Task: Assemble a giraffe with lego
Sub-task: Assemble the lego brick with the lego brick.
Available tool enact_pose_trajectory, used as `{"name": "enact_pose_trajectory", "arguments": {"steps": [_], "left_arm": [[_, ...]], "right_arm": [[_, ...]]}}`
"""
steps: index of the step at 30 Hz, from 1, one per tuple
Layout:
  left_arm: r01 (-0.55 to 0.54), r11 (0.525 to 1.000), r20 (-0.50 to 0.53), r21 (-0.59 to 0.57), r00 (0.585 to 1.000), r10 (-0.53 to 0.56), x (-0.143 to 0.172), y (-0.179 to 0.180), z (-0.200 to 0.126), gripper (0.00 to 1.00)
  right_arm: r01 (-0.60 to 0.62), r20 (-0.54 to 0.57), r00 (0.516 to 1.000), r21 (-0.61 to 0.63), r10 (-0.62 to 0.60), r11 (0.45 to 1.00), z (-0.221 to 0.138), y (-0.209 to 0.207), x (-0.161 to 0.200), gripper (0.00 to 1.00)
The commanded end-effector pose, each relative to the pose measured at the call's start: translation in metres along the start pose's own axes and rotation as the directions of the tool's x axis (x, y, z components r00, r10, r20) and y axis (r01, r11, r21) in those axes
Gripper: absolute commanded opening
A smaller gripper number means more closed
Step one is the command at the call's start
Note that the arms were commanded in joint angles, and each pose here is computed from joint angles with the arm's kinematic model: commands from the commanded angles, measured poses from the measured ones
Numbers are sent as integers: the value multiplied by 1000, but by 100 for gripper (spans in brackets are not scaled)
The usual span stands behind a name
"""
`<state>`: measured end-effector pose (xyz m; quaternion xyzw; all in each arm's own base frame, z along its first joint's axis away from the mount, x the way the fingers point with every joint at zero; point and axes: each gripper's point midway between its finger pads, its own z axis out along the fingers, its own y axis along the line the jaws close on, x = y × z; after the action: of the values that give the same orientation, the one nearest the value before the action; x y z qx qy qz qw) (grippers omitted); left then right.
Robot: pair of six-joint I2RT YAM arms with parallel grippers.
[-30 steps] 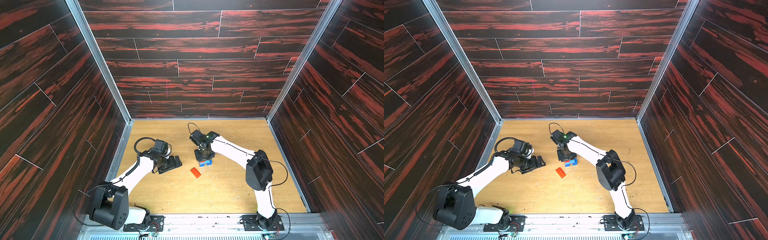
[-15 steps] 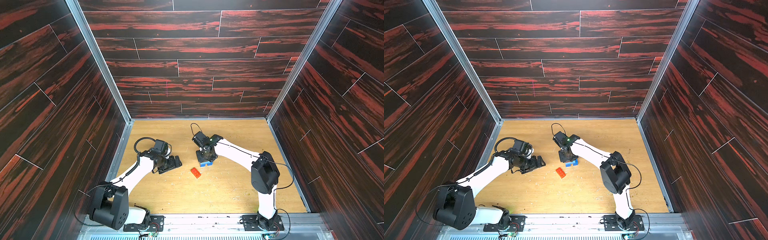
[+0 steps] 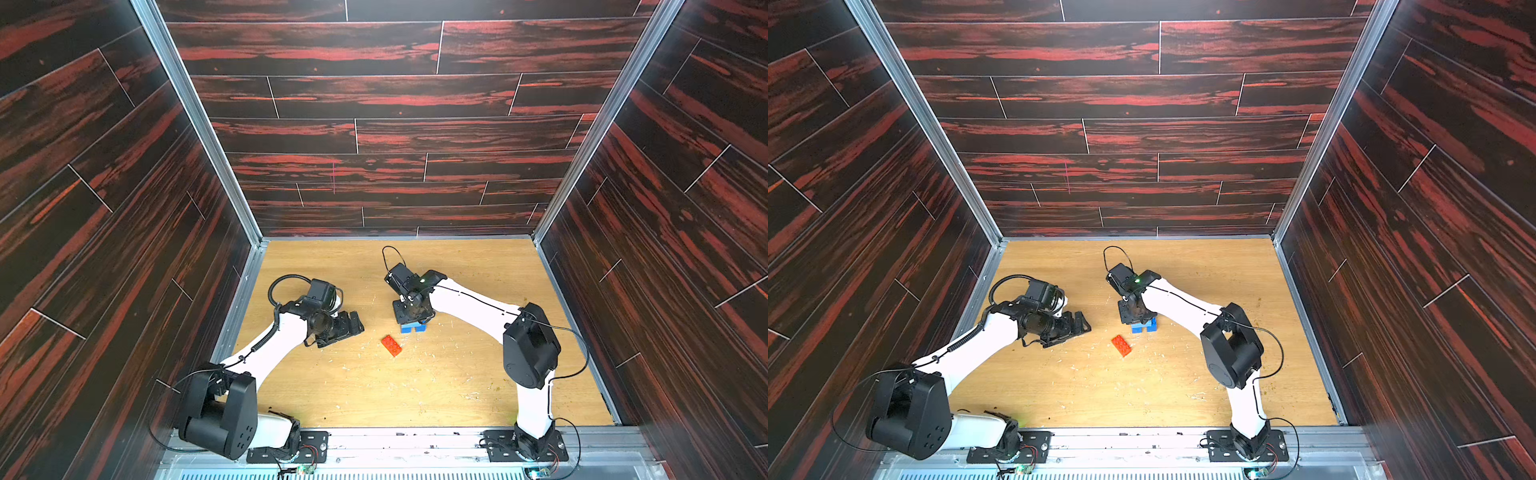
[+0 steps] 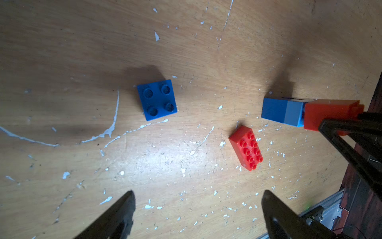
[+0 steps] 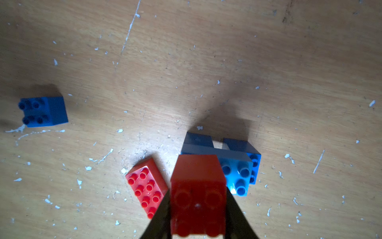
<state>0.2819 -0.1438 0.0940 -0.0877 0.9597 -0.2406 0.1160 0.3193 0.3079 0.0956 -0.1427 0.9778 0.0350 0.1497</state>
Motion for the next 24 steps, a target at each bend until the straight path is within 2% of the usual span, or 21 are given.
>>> {"name": "enact_pose_trajectory", "arguments": {"steps": [1,9,24], "left_arm": [[-11,1000,3,-4,1000,11,-1,0,-4,96],[-10,1000,2,-2,1000,10,-1,0,-4,96],[-12,1000,2,1,1000,12,-1,-1,-4,96]], "right_arm": [[-18,5,1000,28,18,999,-12,-9,0,2],[-60,62,996,5,60,998,-21,-10,-4,1],[-96,66,993,10,96,995,-9,-7,4,0]]}}
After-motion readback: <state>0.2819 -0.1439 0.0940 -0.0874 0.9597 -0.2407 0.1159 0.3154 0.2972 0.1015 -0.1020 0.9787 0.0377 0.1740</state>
